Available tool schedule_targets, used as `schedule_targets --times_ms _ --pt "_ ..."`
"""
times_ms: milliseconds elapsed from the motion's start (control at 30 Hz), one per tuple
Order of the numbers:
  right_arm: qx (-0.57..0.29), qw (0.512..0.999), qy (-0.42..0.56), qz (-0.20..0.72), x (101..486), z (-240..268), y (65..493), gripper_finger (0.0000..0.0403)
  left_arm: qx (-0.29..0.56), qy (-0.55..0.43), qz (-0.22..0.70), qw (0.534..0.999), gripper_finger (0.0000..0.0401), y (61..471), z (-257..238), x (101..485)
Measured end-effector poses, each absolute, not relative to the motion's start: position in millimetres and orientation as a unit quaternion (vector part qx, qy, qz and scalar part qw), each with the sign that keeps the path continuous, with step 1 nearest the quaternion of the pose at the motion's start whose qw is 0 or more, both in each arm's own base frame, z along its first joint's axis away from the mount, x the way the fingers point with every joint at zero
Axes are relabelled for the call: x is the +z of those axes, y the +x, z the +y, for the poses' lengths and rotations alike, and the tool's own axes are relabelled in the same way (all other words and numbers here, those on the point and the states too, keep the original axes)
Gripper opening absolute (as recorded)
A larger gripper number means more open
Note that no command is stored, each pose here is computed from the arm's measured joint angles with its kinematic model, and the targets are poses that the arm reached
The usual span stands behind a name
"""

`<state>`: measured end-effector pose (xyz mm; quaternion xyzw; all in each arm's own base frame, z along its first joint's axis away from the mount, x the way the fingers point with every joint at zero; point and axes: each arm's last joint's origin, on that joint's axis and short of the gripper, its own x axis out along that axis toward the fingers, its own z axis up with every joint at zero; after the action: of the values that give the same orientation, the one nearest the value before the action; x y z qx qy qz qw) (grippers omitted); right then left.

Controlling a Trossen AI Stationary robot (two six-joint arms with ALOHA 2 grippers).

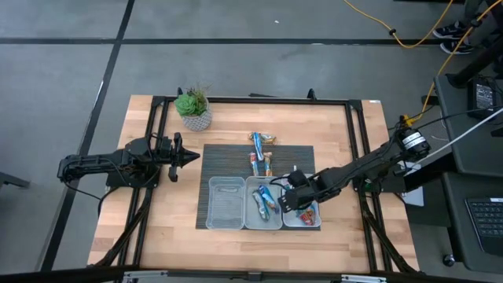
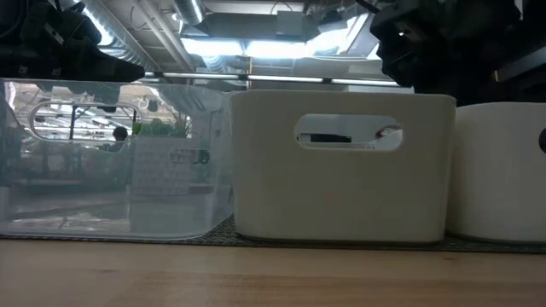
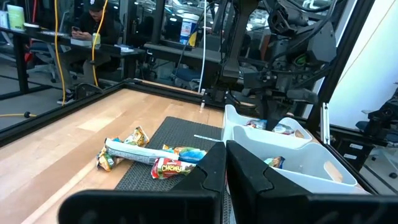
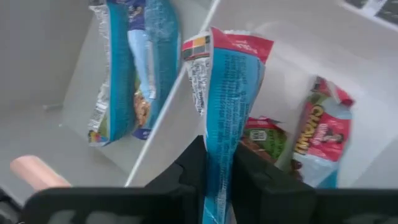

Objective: Pick and place Granola Bars by type
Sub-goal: Put the red granola bar into the white bin, then put the yellow granola bar into the transparent bin

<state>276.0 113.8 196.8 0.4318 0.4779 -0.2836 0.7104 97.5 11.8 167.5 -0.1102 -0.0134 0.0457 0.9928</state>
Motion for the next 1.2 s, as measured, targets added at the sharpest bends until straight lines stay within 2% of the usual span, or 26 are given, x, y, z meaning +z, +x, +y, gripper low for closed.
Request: schedule_targets --times_ms 433,567,800,900,1000,1200 --pt "-0.265 0.714 0.447 0.47 198.6 116.1 279.8 0.0072 0.046 -0.11 -0.013 0.993 0.0006 97.6 11.8 167.4" --pt "-0.261 0.708 0.448 0.478 198.4 116.4 279.1 0.0113 0.046 -0.11 -0.013 0.993 0.0006 97.6 11.8 167.4" --pt "-0.269 0.685 0.439 0.516 200.5 114.5 270.5 0.0215 0.046 -0.11 -0.013 0.993 0.0006 97.5 11.8 167.4" --pt "-0.299 0.677 0.413 0.531 212.8 110.8 263.6 0.0239 0.046 -0.11 -0.013 0.993 0.0006 97.5 11.8 167.4" --pt "-0.334 0.675 0.379 0.537 233.3 105.4 256.5 0.0246 0.046 -0.11 -0.013 0.993 0.0006 97.5 11.8 167.5" --pt "-0.344 0.728 0.264 0.531 283.6 86.8 253.8 0.0247 0.046 -0.11 -0.013 0.993 0.0006 97.6 11.8 167.4"
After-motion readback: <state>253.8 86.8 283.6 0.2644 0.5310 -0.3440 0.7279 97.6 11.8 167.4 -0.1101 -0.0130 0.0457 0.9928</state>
